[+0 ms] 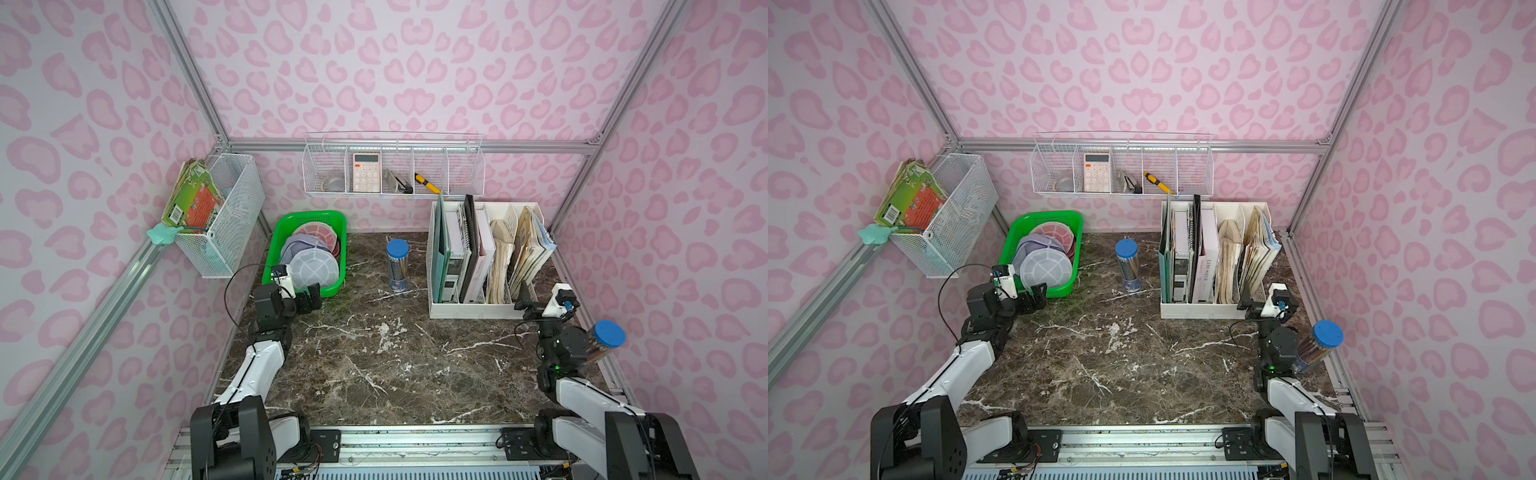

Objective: Turn the laundry bag inside out
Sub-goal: Pick up the laundry bag and place it in the bin.

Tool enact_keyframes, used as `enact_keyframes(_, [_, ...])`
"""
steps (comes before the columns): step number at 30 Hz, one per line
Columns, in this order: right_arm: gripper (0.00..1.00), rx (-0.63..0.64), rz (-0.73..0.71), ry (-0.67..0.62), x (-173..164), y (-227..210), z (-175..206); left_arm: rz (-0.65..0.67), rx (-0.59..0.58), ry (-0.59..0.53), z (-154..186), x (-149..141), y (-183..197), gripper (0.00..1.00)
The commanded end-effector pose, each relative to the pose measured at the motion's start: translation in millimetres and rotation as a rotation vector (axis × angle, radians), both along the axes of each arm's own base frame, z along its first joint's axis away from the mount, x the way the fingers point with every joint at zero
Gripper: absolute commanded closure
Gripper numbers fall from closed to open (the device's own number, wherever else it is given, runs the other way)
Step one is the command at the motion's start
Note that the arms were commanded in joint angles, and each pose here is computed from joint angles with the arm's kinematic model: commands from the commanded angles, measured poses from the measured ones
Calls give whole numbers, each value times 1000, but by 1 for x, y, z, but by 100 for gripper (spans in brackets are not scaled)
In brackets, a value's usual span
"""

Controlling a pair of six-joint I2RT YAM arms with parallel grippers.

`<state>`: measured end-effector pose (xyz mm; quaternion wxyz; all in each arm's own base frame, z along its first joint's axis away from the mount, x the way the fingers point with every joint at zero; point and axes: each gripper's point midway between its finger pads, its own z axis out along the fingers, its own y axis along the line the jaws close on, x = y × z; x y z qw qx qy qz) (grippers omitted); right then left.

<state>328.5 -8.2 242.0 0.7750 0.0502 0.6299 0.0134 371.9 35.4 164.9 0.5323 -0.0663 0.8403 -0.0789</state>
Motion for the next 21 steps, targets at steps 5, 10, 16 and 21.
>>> enact_keyframes(5, [0, 337, 72, 121, 1, 1, 11, 320, -258, 202, 19, -7, 27, 1])
enact_keyframes(10, [0, 293, 165, 249, 16, 24, 21, 210, -259, 292, 35, 24, 17, 9])
enact_keyframes(16, [0, 162, 206, 330, 25, 63, 35, 226, -182, 392, 21, 59, 35, 18])
enact_keyframes(21, [0, 112, 282, 378, 28, 95, 38, 226, -126, 397, 16, 91, 47, 24])
